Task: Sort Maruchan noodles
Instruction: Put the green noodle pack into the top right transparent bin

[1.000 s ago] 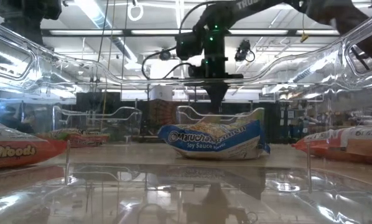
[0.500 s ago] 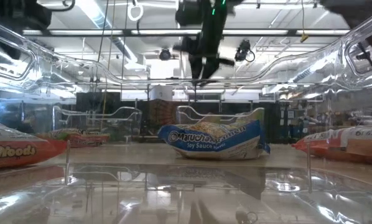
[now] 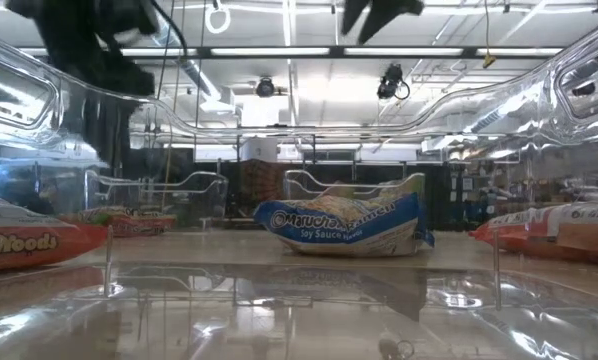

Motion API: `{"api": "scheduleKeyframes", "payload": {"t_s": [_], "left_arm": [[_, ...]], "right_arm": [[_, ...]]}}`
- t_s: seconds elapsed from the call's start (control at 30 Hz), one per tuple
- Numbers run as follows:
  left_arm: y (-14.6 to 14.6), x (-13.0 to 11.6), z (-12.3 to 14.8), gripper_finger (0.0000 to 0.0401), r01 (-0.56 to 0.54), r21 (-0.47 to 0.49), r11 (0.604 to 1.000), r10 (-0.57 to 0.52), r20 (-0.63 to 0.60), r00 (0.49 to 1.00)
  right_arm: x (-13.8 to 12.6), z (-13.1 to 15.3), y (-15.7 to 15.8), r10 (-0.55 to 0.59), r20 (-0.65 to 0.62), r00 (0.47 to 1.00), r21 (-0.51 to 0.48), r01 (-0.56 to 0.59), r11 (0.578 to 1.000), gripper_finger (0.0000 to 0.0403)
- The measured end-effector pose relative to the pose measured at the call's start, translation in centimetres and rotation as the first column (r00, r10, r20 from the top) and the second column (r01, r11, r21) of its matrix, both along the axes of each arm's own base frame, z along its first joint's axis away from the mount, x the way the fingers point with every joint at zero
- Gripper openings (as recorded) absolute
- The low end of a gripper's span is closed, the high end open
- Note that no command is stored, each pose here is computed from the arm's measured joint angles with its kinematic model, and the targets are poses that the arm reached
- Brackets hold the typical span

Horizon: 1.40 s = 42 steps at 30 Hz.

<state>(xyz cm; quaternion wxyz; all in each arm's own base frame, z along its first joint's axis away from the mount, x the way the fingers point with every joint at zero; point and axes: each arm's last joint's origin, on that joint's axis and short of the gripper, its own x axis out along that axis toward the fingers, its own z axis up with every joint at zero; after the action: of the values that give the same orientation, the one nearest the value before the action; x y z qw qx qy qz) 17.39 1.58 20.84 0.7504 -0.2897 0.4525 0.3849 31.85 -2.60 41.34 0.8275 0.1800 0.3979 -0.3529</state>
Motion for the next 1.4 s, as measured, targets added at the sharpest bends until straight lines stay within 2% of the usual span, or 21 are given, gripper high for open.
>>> {"api": "scheduleKeyframes", "payload": {"t_s": [0.2, 0.43, 0.6, 0.7, 0.9, 1.1, 1.2, 1.4], "left_arm": [[0.3, 2.6, -3.4, 0.0144, -0.142, 0.037, 0.989, 0.145, -0.104, 0.984], [0.5, 3.5, -5.9, 0.0144, -0.248, 0.135, 0.959, 0.269, -0.170, 0.948], [-0.2, 5.1, -4.9, 0.0137, -0.197, 0.232, 0.953, 0.245, -0.201, 0.948], [-0.7, 5.9, -5.0, 0.0131, -0.133, 0.280, 0.951, 0.211, -0.269, 0.940], [-0.5, 6.6, -7.7, 0.0131, -0.050, 0.280, 0.959, 0.173, -0.435, 0.884], [-0.3, 6.9, -8.9, 0.0130, -0.036, 0.288, 0.957, 0.184, -0.507, 0.842], [-0.3, 7.1, -8.7, 0.0111, -0.036, 0.268, 0.963, 0.180, -0.534, 0.826], [-0.4, 7.1, -8.1, 0.0012, -0.021, 0.212, 0.977, 0.143, -0.580, 0.802]], "right_arm": [[-3.9, 1.9, 0.5, 0.037, -0.064, 0.997, -0.013, -0.038, 0.999, 0.0190], [-6.5, 3.5, 0.5, 0.110, -0.064, 0.992, -0.066, -0.114, 0.991, 0.0190], [-7.3, 4.0, 0.5, 0.142, -0.082, 0.986, -0.093, -0.149, 0.984, 0.0190], [-7.4, 4.0, 0.5, 0.153, -0.094, 0.984, -0.098, -0.162, 0.982, 0.0190], [-7.2, 3.8, 0.5, 0.182, -0.123, 0.976, -0.110, -0.196, 0.974, 0.0190], [-7.0, 3.7, 0.4, 0.194, -0.132, 0.972, -0.116, -0.209, 0.971, 0.0190], [-7.0, 3.7, 0.3, 0.193, -0.135, 0.972, -0.117, -0.209, 0.971, 0.0190], [-7.1, 3.8, 0.3, 0.212, -0.149, 0.966, -0.124, -0.231, 0.965, 0.0190]]}}
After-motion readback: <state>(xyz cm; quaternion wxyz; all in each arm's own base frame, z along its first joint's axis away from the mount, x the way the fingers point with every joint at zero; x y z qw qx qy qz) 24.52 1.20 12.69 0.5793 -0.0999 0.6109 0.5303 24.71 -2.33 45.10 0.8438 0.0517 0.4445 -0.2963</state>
